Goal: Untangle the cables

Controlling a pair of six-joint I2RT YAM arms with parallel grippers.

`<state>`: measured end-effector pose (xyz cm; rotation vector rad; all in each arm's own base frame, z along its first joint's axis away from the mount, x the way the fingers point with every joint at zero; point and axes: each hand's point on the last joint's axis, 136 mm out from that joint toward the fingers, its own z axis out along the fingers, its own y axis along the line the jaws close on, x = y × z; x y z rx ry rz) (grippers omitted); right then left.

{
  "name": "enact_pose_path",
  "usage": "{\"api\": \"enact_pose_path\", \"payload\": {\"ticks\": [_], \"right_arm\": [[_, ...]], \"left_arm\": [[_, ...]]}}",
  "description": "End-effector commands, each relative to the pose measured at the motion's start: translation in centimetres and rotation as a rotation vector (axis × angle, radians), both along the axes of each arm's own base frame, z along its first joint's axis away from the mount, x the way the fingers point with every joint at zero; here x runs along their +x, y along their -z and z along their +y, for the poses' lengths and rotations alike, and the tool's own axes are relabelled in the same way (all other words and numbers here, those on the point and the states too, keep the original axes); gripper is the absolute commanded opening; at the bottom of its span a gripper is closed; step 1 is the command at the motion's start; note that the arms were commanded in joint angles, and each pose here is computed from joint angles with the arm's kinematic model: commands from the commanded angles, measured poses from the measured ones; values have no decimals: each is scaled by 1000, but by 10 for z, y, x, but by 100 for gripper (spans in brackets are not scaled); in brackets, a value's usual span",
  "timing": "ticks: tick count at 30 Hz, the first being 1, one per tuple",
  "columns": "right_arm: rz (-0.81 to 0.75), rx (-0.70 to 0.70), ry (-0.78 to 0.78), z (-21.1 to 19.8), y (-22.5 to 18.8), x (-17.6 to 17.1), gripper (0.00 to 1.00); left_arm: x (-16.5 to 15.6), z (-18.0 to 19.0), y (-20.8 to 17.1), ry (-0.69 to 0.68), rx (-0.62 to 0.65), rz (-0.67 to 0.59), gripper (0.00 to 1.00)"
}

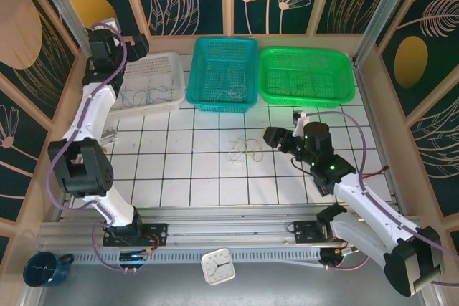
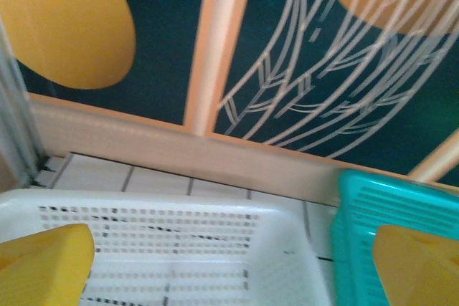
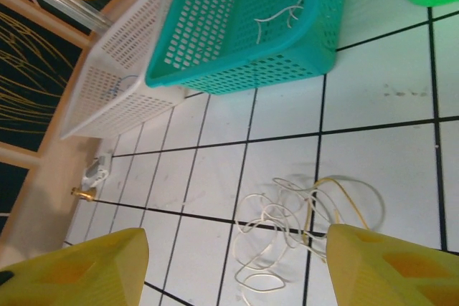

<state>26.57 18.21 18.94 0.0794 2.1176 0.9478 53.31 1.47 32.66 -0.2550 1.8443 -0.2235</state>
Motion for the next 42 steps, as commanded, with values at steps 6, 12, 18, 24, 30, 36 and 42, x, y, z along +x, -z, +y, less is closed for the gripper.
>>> {"api": "enact_pose_path", "payload": {"ticks": [6, 12, 18, 24, 30, 36, 42], "right_arm": [[12, -142, 36, -10, 19, 16, 66], [93, -241, 6, -7, 53, 22, 64], [207, -353, 0, -10, 99, 21, 58], [270, -491, -35, 1, 132, 17, 54], [278, -608, -30, 12, 149, 21, 51], [305, -662, -18, 11, 163, 23, 42], [328, -678, -10, 7, 175, 20, 35]], "left_arm": [[-53, -62, 21, 219, -276, 23, 99], [-102, -124, 46, 340, -349, 67, 99], [-150, -183, 83, 437, -434, 129, 99], [-177, -213, 113, 471, -497, 170, 99], [-181, -221, 128, 485, -511, 205, 99], [-181, -226, 130, 497, -511, 210, 99], [-183, -228, 133, 501, -505, 216, 99]]}}
